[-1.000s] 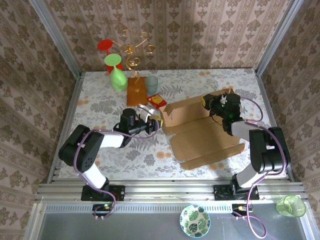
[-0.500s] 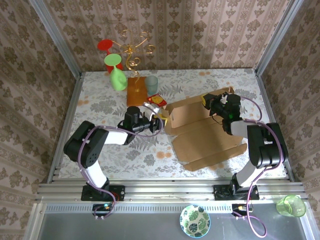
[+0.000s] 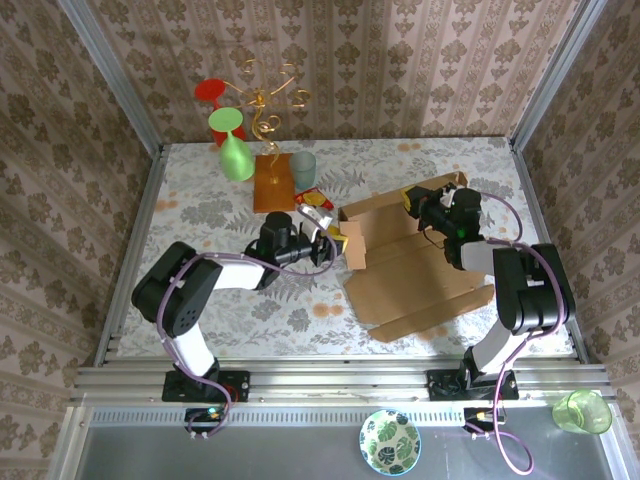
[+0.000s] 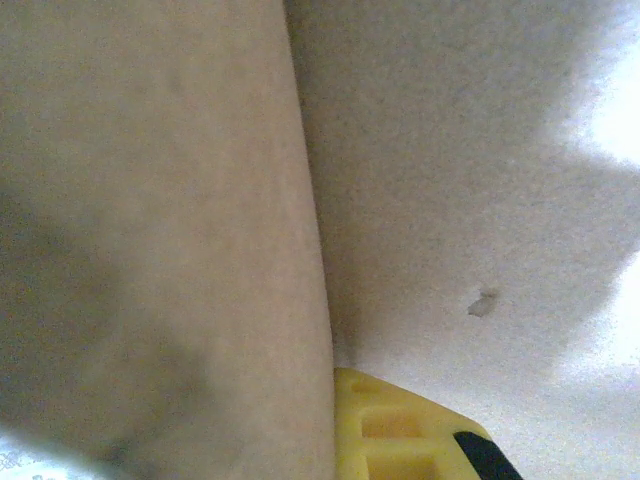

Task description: Fold the paper box

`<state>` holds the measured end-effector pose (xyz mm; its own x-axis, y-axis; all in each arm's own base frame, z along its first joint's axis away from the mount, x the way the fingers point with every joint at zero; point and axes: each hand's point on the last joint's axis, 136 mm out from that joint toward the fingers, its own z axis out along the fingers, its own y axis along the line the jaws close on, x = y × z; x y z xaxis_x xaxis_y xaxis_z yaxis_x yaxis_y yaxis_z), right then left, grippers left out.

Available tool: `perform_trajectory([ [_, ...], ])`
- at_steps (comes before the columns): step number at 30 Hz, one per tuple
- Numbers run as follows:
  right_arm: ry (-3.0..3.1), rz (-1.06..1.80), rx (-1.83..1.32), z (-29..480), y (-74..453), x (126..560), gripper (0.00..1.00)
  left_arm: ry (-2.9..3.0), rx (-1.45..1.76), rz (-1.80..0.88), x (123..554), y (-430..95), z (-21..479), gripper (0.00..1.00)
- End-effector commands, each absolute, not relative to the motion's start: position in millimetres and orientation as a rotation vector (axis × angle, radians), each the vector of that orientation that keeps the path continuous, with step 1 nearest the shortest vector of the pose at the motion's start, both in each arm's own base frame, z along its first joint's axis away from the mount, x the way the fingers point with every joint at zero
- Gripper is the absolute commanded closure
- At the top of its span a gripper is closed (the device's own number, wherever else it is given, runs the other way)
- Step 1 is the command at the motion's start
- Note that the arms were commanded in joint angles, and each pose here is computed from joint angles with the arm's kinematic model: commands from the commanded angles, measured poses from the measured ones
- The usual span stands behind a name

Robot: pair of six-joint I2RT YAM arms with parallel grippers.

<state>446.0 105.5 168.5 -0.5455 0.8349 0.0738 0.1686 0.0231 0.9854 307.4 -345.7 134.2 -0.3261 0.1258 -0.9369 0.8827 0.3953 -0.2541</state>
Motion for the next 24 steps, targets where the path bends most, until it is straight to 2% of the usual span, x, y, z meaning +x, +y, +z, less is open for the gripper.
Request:
perform_trajectory([
  [1, 1.720, 1.616, 0.954, 180, 113, 450, 1.00, 1.718, 0.897, -0.923, 318, -348, 137, 0.60],
  [6, 1.710, 1.634, 0.945, 182, 119, 454, 1.00, 1.777, 0.863, -0.764, 334, -341, 130, 0.60],
  [24, 1.693, 1.630, 0.997, 173, 121, 458, 1.00, 1.776, 0.787, -0.657, 340, -356, 127, 0.52],
])
